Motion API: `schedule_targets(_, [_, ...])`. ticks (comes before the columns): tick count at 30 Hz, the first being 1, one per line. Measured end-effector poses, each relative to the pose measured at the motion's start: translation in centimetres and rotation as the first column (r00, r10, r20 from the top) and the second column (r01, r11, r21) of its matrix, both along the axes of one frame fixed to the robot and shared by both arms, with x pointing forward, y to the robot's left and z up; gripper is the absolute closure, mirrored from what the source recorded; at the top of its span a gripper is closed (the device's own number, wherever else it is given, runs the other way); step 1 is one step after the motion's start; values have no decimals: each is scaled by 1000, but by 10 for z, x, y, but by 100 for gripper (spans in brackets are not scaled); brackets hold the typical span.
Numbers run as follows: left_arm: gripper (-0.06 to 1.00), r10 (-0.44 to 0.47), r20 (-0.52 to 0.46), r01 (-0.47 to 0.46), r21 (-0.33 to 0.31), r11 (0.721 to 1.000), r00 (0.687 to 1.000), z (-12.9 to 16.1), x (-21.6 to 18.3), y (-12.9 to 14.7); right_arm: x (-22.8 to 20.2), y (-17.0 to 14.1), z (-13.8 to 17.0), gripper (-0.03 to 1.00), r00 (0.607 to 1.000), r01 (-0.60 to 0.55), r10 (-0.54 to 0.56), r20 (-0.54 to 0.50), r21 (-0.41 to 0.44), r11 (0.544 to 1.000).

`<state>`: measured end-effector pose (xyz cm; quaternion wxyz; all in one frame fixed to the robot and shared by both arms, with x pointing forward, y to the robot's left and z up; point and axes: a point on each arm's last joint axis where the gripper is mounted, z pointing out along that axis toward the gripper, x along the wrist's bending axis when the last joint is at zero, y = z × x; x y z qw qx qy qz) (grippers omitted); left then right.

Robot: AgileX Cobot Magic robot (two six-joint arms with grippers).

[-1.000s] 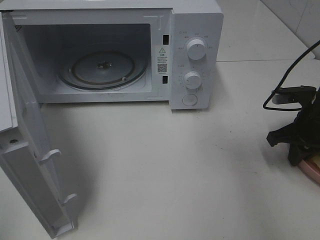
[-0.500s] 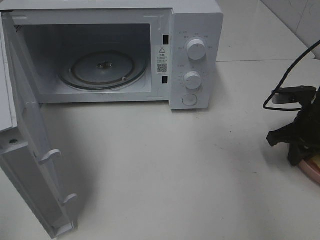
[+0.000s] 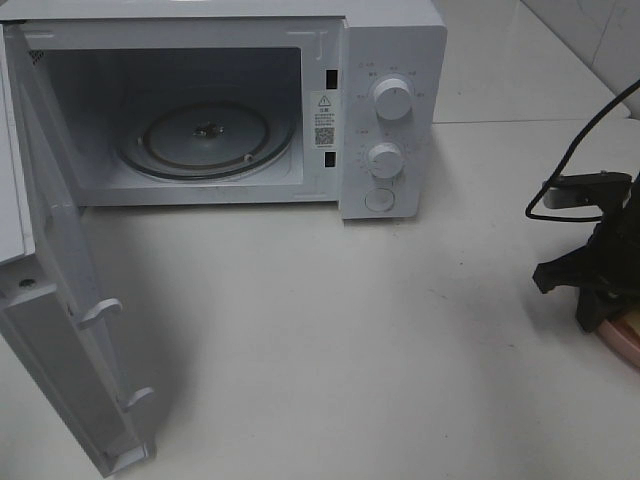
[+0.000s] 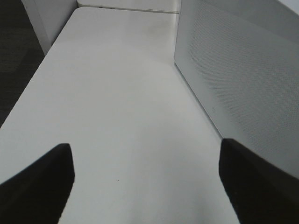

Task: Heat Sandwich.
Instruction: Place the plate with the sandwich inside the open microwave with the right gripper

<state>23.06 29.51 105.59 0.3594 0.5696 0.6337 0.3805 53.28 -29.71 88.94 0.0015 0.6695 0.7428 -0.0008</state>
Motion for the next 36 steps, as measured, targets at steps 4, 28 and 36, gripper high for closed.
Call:
schedule_targets(4, [15, 0, 0, 0, 0, 1000, 1000, 0, 0, 0, -2, -1, 4, 88, 1000, -11, 11, -7, -10, 1000])
schedule_targets(28, [15, 0, 0, 0, 0, 1000, 1000, 0, 0, 0, -33, -5, 84, 94, 995, -31, 36, 91, -53, 998])
schedule_targets(36, [15, 0, 0, 0, 0, 1000, 1000, 0, 0, 0, -39, -6, 97, 94, 992, -33, 41, 117, -63, 997])
